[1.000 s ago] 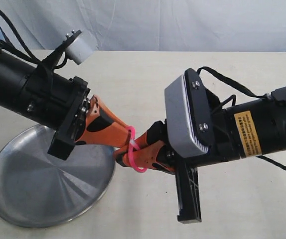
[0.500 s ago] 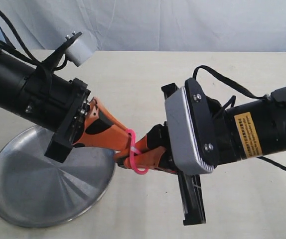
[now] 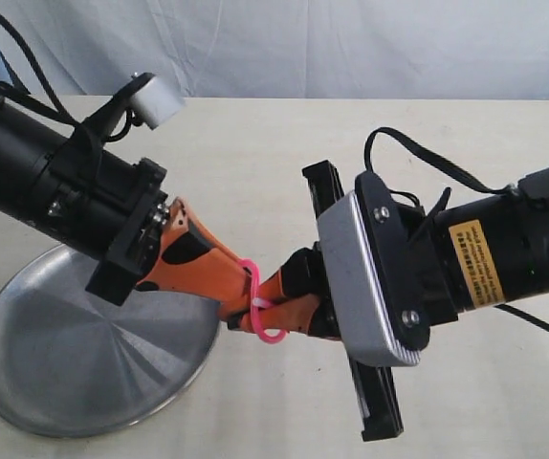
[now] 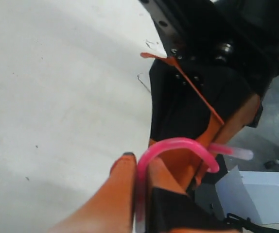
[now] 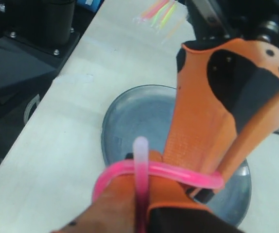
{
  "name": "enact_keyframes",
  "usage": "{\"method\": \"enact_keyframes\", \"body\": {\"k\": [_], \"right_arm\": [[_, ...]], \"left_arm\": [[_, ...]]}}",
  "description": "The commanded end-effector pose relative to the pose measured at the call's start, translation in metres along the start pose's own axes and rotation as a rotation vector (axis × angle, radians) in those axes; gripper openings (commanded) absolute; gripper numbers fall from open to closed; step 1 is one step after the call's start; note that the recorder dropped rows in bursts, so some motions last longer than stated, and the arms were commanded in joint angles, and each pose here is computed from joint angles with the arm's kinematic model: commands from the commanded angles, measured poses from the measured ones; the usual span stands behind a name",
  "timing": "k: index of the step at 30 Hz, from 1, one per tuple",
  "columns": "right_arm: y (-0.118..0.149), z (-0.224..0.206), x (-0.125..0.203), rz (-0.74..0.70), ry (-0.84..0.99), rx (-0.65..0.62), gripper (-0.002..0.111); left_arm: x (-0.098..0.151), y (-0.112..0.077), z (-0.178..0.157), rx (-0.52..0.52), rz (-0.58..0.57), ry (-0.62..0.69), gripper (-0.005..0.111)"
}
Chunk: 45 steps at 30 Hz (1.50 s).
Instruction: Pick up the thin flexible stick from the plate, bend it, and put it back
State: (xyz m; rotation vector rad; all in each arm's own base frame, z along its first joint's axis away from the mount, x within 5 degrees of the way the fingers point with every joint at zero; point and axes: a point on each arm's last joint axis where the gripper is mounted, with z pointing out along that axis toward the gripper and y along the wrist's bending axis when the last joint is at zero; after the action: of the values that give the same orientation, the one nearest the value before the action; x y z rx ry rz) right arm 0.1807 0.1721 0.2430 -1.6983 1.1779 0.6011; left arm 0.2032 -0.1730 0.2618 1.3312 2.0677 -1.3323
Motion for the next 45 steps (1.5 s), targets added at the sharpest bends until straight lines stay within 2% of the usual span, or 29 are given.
{"method": "enact_keyframes", "body": {"k": [1, 8, 18, 25, 28, 35, 42, 45], "right_arm": [[0.007, 0.000, -0.007, -0.053, -0.055, -0.061, 0.000], [0.008, 0.000, -0.007, -0.060, -0.052, -0.069, 0.000], [0.008, 0.000, -0.007, -0.063, -0.050, -0.071, 0.000], [0.008, 0.000, -0.007, -0.063, -0.050, -0.071, 0.000], [0.008, 0.000, -0.007, -0.061, -0.050, -0.071, 0.000], [0.009, 0.000, -0.008, -0.055, -0.062, -0.073, 0.000], [0.002, -0.001, -0.018, 0.067, -0.178, -0.004, 0.000], [0.002, -0.001, -0.020, 0.071, -0.191, -0.012, 0.000]], "left_arm": [[-0.002, 0.009, 0.008, 0.047, -0.126, -0.046, 0.000], [-0.001, 0.022, 0.018, 0.109, -0.213, -0.071, 0.000], [0.003, 0.036, 0.027, 0.120, -0.267, -0.055, 0.000], [0.003, 0.036, 0.027, 0.120, -0.260, -0.057, 0.000], [0.003, 0.036, 0.027, 0.119, -0.206, -0.064, 0.000], [0.001, 0.036, 0.027, 0.122, -0.214, -0.078, 0.000], [-0.001, 0.036, 0.027, 0.123, -0.167, -0.103, 0.000], [-0.001, 0.036, 0.026, 0.124, -0.169, -0.107, 0.000]]}}
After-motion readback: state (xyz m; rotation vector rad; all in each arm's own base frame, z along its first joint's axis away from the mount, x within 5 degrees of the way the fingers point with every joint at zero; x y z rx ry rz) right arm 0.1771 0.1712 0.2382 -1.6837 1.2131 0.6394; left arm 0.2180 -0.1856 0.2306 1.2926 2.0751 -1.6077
